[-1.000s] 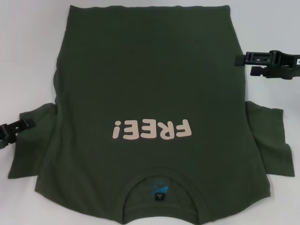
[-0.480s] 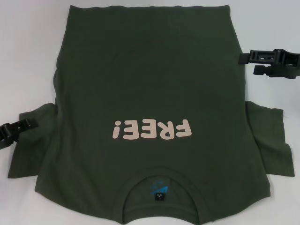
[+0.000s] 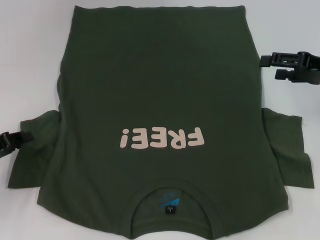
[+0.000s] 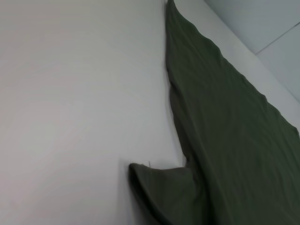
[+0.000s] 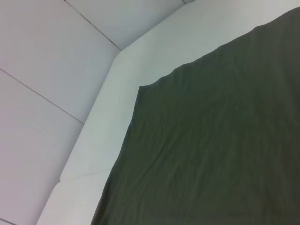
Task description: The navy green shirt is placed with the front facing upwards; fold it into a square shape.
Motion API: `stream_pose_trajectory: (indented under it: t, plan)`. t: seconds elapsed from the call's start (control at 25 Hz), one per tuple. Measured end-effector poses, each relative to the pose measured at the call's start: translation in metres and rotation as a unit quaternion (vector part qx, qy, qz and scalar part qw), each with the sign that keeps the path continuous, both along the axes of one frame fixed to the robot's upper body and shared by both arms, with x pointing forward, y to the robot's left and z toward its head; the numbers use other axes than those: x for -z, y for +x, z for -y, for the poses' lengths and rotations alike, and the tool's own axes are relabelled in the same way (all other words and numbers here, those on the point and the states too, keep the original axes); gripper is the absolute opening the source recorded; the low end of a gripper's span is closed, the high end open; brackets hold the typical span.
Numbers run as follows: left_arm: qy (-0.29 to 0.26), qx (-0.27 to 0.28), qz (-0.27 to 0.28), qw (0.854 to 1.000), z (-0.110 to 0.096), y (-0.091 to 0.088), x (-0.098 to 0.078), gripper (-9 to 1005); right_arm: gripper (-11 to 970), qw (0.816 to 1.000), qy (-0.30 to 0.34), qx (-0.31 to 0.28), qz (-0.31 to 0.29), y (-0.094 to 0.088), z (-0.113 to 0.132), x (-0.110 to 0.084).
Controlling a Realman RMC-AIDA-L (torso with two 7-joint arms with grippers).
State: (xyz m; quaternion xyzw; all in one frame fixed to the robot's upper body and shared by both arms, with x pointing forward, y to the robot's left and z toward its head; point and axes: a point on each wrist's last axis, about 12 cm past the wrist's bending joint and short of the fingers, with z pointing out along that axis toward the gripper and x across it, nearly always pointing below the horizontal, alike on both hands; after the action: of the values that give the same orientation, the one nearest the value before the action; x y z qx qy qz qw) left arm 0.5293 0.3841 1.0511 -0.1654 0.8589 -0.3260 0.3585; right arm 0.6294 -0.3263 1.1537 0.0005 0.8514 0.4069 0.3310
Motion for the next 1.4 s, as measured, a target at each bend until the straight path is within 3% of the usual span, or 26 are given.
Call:
stream_pose_trajectory:
  t: [0.16,0.4,0.8,1.4]
  plan:
    - [0.003,0.0,0.0,1.0,0.0,0.0,0.0,291,912,1.0,0.0,0.0,0.0,0.0,0.0,0.0]
    - [0.012,0.009,0.0,1.0,0.0,0.002,-0.001,92,911,1.0,0.002,0.001,-0.001,0.0,0.0,0.0]
    - [0.112,0.045,0.001,0.993,-0.008,0.02,-0.027,-2,912,1.0,0.004,0.005,-0.004,0.0,0.0,0.0]
    - [0.229,0.046,-0.023,0.972,-0.024,0.049,-0.058,0,912,1.0,0.002,0.011,-0.002,0.001,0.002,-0.001]
